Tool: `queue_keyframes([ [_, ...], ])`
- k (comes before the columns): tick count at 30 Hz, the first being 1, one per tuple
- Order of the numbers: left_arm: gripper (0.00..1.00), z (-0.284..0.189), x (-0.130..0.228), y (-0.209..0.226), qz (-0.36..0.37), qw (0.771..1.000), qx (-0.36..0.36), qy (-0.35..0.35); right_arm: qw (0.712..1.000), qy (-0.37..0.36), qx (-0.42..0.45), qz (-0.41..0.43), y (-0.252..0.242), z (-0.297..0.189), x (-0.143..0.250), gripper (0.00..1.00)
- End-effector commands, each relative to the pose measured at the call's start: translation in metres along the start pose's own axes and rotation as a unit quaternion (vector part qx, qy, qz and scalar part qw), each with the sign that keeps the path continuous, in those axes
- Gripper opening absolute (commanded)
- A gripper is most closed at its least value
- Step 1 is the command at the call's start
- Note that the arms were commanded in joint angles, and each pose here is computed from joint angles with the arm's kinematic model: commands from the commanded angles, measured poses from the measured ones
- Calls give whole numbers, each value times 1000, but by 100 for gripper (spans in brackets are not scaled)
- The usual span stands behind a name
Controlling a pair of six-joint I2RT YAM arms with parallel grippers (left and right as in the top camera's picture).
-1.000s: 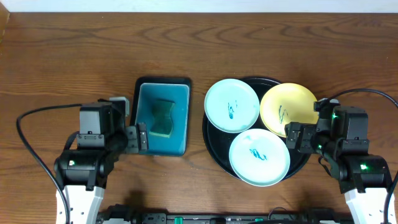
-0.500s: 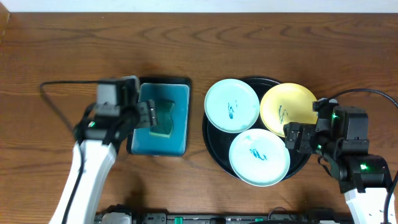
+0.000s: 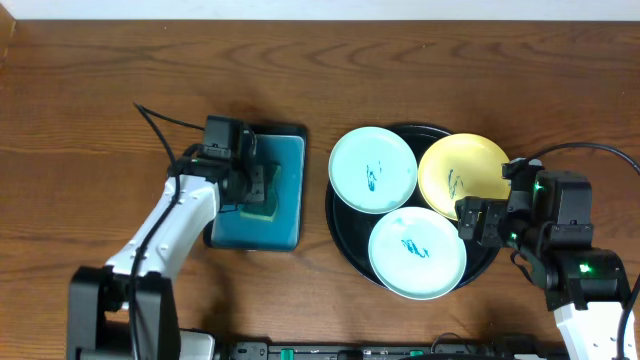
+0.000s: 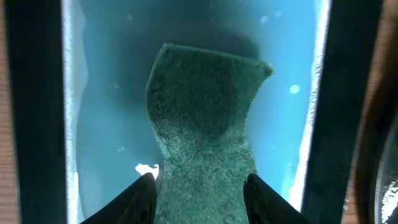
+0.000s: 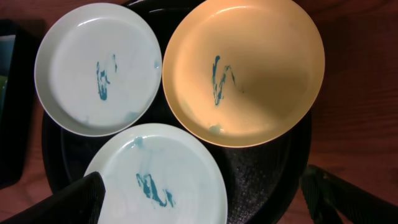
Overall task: Clean dirty plates on tray and stack at the side
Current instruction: 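Move the left gripper over the green sponge in the blue tray, then lower the left gripper and pinch the green sponge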
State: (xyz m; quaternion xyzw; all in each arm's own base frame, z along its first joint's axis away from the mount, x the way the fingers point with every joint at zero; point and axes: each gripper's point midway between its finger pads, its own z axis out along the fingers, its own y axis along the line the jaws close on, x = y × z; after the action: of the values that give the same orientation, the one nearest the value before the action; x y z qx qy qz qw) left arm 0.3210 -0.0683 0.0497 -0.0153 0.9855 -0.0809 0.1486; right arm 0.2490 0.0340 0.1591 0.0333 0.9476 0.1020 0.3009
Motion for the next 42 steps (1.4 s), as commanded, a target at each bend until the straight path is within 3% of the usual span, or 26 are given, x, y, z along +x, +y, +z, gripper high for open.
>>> queue_keyframes([
  [1,47,2,-4,-3,0,1000,5,1,1000,-7,-9,-5,7,-4,-5,99],
  [42,45,11,-6,-15,19,1000,14,-17,1000,-7,-9,-6,7,-4,-6,99],
])
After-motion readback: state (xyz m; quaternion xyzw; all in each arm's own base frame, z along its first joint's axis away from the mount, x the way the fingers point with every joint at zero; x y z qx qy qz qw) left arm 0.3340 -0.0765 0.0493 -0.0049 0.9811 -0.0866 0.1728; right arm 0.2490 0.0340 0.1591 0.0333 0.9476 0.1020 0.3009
